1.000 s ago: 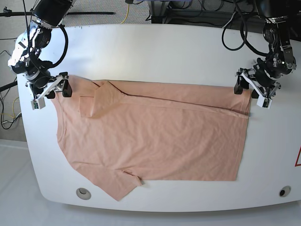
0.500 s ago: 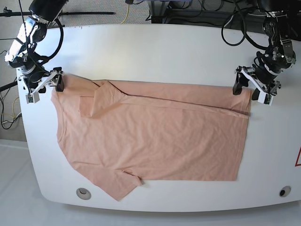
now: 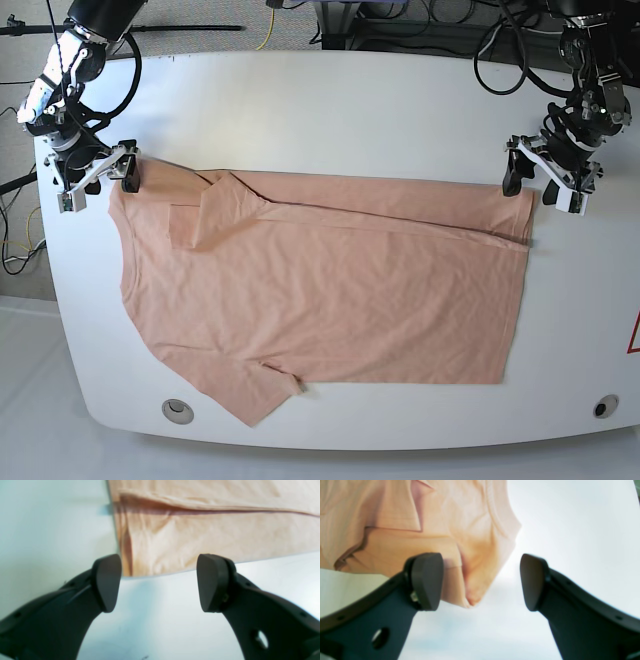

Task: Fold the T-shirt properly
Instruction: 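Reposition both grippers above the folded collar edge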

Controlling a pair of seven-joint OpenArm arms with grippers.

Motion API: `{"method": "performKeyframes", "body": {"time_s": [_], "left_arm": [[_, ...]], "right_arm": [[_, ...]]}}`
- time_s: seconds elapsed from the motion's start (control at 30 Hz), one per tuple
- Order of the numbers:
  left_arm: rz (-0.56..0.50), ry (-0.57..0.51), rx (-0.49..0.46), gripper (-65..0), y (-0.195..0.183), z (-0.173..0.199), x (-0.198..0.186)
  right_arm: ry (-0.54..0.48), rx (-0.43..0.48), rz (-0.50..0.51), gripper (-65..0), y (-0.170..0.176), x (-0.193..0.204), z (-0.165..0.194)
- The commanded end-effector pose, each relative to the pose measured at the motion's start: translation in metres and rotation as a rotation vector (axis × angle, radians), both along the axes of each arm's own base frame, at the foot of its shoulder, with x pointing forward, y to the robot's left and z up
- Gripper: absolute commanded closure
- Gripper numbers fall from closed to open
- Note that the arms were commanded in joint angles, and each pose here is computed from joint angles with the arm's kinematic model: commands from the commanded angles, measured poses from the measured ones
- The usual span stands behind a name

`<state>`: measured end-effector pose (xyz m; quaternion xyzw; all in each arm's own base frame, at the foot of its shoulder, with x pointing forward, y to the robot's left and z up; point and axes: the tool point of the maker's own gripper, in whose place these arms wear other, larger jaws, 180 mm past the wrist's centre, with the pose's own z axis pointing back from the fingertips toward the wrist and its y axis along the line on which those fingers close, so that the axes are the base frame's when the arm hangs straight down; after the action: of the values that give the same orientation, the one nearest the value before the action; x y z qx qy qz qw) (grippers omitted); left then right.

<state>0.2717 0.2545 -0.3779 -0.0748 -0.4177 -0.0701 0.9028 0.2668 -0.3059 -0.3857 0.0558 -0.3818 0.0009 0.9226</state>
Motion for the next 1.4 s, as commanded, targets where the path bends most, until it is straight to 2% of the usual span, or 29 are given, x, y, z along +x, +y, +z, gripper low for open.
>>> {"method": "performKeyframes", "body": {"time_s": [0.0,0.07,0.4,0.93,1.2,1.33,1.37], "left_arm": [[0.008,-0.039,-0.009,-40.0,0.001,0.012,0.009],[0.009,-0.023,-0.010,-39.5,-0.002,0.009,0.011],[0.026,-0.054,-0.015,-41.8,0.005,0.015,0.022],[0.063,-0.030,-0.025,-42.6,0.016,0.000,0.018],[0.057,-0.047,-0.028,-42.6,0.013,0.006,0.018],[0.057,-0.043,-0.022,-42.6,0.014,0.006,0.017],[0.058,-0.038,-0.022,-42.6,0.014,0.003,0.016]], "right_arm": [[-0.068,0.010,-0.003,-41.1,0.000,0.011,0.010],[-0.068,0.032,-0.021,-40.0,0.002,0.011,-0.001],[-0.026,0.058,-0.033,-43.8,0.005,0.007,-0.027],[0.002,0.071,-0.054,-44.2,0.002,0.001,-0.041],[0.021,0.090,-0.032,-44.3,0.012,-0.002,-0.051],[0.024,0.093,-0.022,-43.8,0.016,-0.003,-0.052],[0.023,0.095,-0.016,-41.9,0.018,-0.002,-0.051]]}}
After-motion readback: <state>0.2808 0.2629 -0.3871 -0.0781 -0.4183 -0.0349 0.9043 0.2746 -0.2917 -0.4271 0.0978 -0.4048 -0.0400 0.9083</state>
